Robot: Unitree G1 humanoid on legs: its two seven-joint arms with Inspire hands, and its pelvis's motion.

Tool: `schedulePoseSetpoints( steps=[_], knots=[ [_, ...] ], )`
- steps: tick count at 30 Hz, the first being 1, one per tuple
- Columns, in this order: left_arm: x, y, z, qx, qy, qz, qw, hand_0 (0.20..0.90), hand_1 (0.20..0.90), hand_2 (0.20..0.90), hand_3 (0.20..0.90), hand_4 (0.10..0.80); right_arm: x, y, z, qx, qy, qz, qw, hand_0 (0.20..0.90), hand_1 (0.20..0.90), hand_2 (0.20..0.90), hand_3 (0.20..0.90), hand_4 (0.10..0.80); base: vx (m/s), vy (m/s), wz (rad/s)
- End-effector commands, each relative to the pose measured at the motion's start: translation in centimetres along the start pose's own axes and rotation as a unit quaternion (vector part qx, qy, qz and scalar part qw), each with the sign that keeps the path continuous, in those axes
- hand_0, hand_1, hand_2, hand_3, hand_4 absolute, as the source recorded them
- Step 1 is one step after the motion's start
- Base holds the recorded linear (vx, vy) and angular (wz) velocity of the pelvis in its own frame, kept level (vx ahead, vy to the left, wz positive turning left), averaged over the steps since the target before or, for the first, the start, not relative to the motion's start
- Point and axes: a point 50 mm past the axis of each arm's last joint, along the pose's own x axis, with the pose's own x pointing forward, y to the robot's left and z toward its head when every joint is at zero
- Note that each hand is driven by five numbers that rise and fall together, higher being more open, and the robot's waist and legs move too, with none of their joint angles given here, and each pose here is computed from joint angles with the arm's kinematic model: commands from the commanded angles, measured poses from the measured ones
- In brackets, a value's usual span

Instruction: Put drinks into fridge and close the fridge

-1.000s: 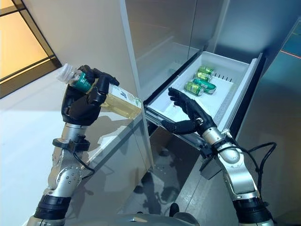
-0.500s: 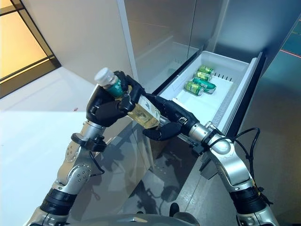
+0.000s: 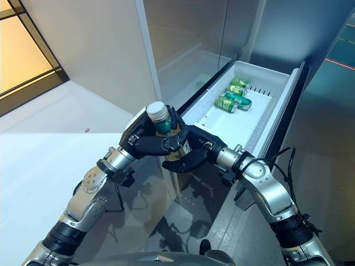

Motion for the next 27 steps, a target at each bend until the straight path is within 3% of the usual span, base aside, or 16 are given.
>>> schedulePoseSetpoints(
  steps=[1, 17, 18, 19, 20, 21, 27],
  knots=[
    [4.2, -0.5, 6.0, 0.070, -0.171, -0.056, 0.981, 0.300, 0.300, 0.300, 0.200, 0.100, 1.4, 0.4, 5.4, -0.031, -0.121, 0.057, 0.990, 0.900, 0.900, 0.900, 0.900, 0.800, 0.000, 0.000, 0.00],
    [4.0, -1.0, 7.1, 0.082, -0.225, -0.061, 0.969, 0.300, 0.300, 0.300, 0.200, 0.100, 1.3, -0.3, 3.7, 0.028, -0.076, 0.024, 0.996, 0.900, 0.900, 0.900, 0.900, 0.800, 0.000, 0.000, 0.00],
    [4.0, -1.0, 7.1, 0.081, -0.225, -0.062, 0.969, 0.300, 0.300, 0.300, 0.200, 0.100, 1.4, -0.2, 3.7, 0.031, -0.077, 0.024, 0.996, 0.613, 0.613, 0.613, 0.565, 0.465, 0.000, 0.000, 0.00],
    [4.0, -1.0, 7.1, 0.081, -0.227, -0.064, 0.968, 0.300, 0.300, 0.300, 0.200, 0.100, 1.4, -0.2, 3.8, 0.035, -0.079, 0.023, 0.996, 0.404, 0.404, 0.404, 0.321, 0.221, 0.000, 0.000, 0.00],
    [4.0, -1.1, 7.1, 0.082, -0.228, -0.065, 0.968, 0.300, 0.300, 0.300, 0.200, 0.100, 1.4, -0.3, 3.8, 0.033, -0.081, 0.020, 0.996, 0.342, 0.342, 0.342, 0.249, 0.149, 0.000, 0.000, 0.00],
    [4.0, -1.1, 7.2, 0.081, -0.230, -0.066, 0.968, 0.300, 0.300, 0.300, 0.200, 0.100, 1.4, -0.3, 3.8, 0.034, -0.082, 0.019, 0.996, 0.300, 0.300, 0.300, 0.200, 0.100, 0.000, 0.000, 0.00],
    [3.8, -1.7, 7.7, 0.095, -0.258, -0.091, 0.957, 0.300, 0.300, 0.300, 0.200, 0.100, 1.4, -0.4, 3.9, 0.038, -0.086, 0.012, 0.996, 0.300, 0.300, 0.300, 0.200, 0.100, 0.000, 0.000, 0.00]
  ],
)
